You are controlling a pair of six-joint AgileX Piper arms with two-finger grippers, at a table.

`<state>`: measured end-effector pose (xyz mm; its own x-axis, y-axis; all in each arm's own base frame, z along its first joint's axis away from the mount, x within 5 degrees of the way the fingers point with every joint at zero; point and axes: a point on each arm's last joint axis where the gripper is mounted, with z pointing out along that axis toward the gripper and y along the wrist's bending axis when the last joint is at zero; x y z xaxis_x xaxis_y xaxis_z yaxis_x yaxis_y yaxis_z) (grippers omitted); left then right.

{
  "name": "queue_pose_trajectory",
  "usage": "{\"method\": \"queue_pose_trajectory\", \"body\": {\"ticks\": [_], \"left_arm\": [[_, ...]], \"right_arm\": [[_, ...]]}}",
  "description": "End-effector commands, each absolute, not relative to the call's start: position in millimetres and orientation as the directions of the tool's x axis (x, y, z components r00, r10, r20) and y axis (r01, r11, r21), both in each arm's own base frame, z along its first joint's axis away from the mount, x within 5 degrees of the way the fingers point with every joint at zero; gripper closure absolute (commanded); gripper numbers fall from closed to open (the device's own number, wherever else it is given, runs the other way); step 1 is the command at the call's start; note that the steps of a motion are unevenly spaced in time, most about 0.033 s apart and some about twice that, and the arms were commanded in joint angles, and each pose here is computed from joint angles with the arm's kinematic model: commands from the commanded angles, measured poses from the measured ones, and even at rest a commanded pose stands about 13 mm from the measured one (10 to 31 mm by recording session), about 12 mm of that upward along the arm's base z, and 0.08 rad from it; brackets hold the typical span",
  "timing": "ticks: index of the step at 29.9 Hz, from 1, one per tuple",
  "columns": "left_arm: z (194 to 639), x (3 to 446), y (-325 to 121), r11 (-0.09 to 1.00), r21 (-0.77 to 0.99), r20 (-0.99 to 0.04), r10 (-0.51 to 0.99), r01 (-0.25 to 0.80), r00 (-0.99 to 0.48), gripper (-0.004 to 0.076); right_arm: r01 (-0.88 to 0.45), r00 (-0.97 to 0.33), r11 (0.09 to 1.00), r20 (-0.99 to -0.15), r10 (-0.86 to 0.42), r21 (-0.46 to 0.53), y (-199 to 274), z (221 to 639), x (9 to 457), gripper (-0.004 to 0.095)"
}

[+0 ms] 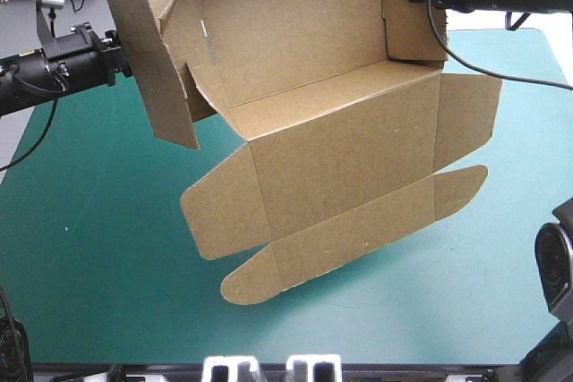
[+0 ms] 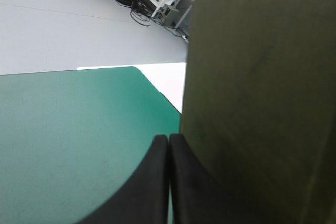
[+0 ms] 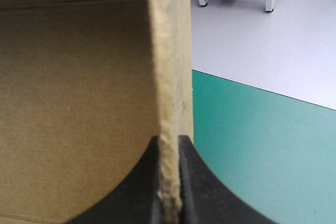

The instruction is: Fold the box

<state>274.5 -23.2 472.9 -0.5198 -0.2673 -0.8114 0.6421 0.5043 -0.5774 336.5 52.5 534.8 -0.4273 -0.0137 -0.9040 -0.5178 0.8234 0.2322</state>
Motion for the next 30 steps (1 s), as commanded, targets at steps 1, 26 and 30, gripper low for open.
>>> {"method": "queue_pose_trajectory", "body": {"ticks": [1,26,30], "left_arm": [[498,249,-41,0.391,-0.552,-0.834,-0.249,0.736,-0.493,0.0734],[499,247,-80,0.348,-0.505,-0.863,-0.207,0.79,-0.46,0.0538],[496,248,-79,0.377,-0.492,-0.87,-0.185,0.785,-0.457,0.033]], "right_arm": [[-0.533,-0.318,0.808,-0.944,0.083,0.251,52,561,321,0.0931],[-0.494,-0.364,0.832,-0.929,0.066,0.252,49,539,350,0.0931],[-0.491,-0.364,0.835,-0.929,0.062,0.248,49,539,350,0.0931]]}}
